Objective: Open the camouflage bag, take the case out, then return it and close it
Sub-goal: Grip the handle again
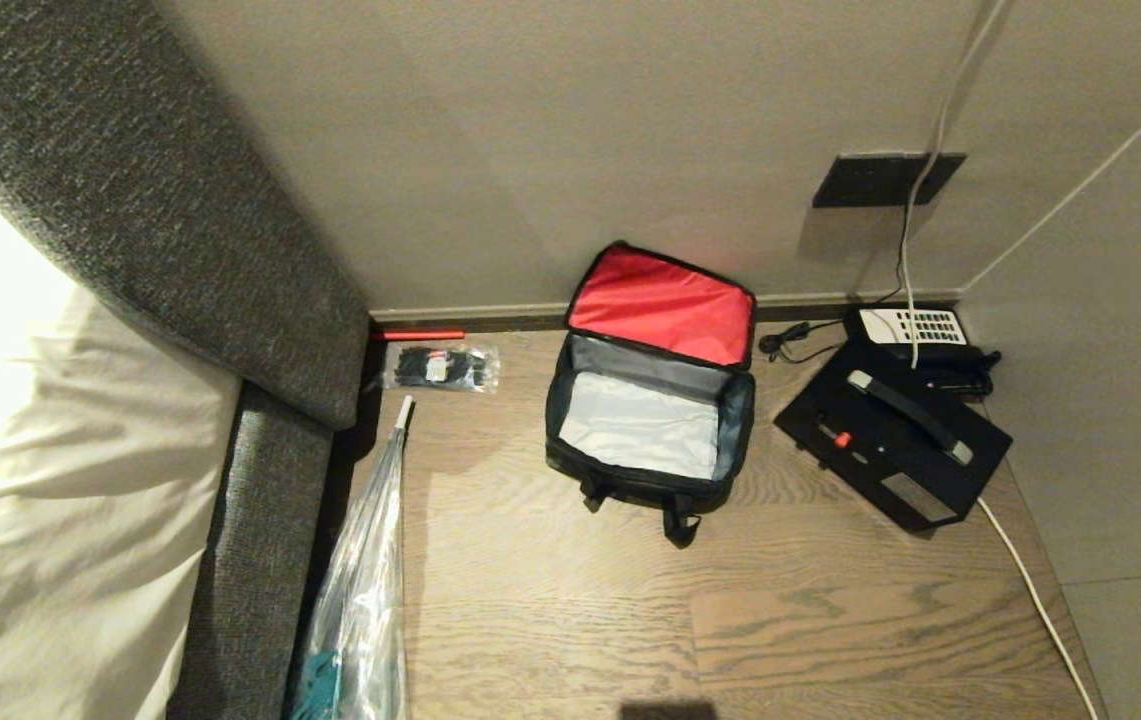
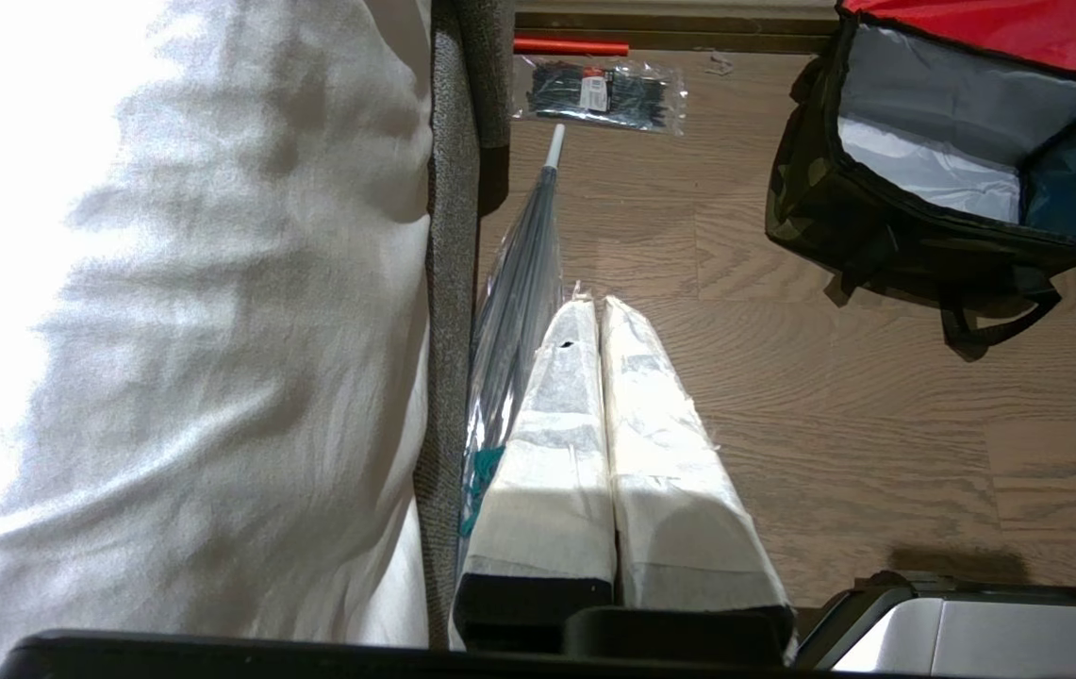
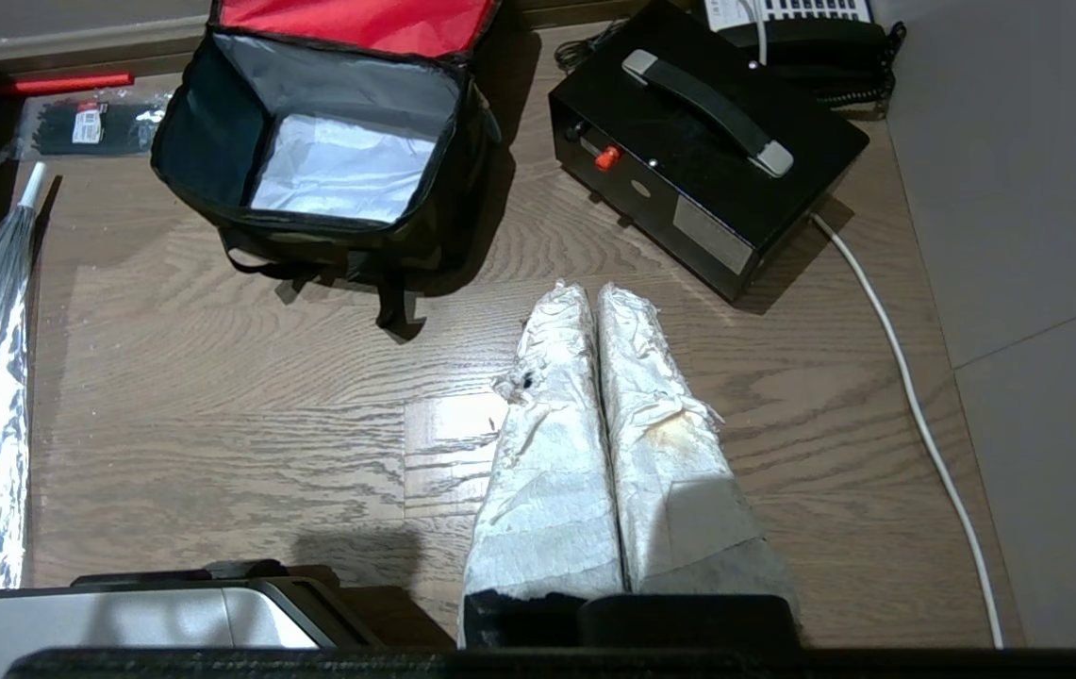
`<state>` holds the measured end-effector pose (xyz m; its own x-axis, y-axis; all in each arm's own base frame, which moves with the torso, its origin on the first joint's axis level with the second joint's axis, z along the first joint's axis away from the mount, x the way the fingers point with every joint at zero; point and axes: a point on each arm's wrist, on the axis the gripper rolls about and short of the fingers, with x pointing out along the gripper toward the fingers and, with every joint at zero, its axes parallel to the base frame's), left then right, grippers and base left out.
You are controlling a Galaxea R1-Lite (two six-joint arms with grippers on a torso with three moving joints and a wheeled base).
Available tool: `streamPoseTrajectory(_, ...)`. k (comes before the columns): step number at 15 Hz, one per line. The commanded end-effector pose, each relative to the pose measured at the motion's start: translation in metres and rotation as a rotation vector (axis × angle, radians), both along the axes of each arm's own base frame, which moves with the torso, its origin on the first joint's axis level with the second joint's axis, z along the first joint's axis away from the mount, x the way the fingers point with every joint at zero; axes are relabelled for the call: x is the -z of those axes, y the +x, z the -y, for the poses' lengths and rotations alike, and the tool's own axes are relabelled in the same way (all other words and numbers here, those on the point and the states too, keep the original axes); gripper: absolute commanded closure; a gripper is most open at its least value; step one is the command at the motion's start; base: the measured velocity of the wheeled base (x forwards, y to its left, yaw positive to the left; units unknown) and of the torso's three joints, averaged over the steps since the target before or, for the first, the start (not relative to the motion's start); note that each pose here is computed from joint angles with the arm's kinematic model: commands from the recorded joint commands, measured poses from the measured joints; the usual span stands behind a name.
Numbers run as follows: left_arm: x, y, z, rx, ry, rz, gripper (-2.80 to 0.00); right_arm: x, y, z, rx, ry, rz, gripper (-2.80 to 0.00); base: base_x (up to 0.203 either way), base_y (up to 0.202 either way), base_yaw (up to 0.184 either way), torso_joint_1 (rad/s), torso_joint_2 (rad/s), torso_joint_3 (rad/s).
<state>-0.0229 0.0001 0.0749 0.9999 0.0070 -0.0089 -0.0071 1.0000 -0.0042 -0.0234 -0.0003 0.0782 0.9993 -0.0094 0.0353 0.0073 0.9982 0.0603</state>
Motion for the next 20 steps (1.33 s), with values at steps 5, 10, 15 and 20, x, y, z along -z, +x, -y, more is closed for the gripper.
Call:
streamPoseTrajectory(5, 0.0001, -0.0001, 0.0, -0.001, 0.0, 0.001, 0.0, 0.0044, -0.0007, 0.0, 0.0, 0.001, 0.009, 0.0, 0.0, 0.0, 0.0, 0.0, 0.0, 0.0)
streamPoseTrajectory(10, 0.0001, -0.0001, 0.0, -0.001, 0.0, 0.001, 0.0, 0.0043, -0.0007, 0.0, 0.0, 0.001, 0.011, 0.0, 0.0, 0.0, 0.0, 0.0, 0.0, 0.0)
streamPoseTrajectory(15, 0.0001, -0.0001, 0.0, -0.001, 0.0, 0.001, 0.0, 0.0043, -0.0008, 0.0, -0.001, 0.0, 0.012, 0.0, 0.0, 0.0, 0.0, 0.0, 0.0, 0.0)
streamPoseTrajectory(20, 0.0001, -0.0001, 0.0, -0.001, 0.0, 0.001, 0.0, 0.0044, -0.0007, 0.0, 0.0, 0.0, 0.009, 0.0, 0.0, 0.0, 0.0, 0.0, 0.0, 0.0)
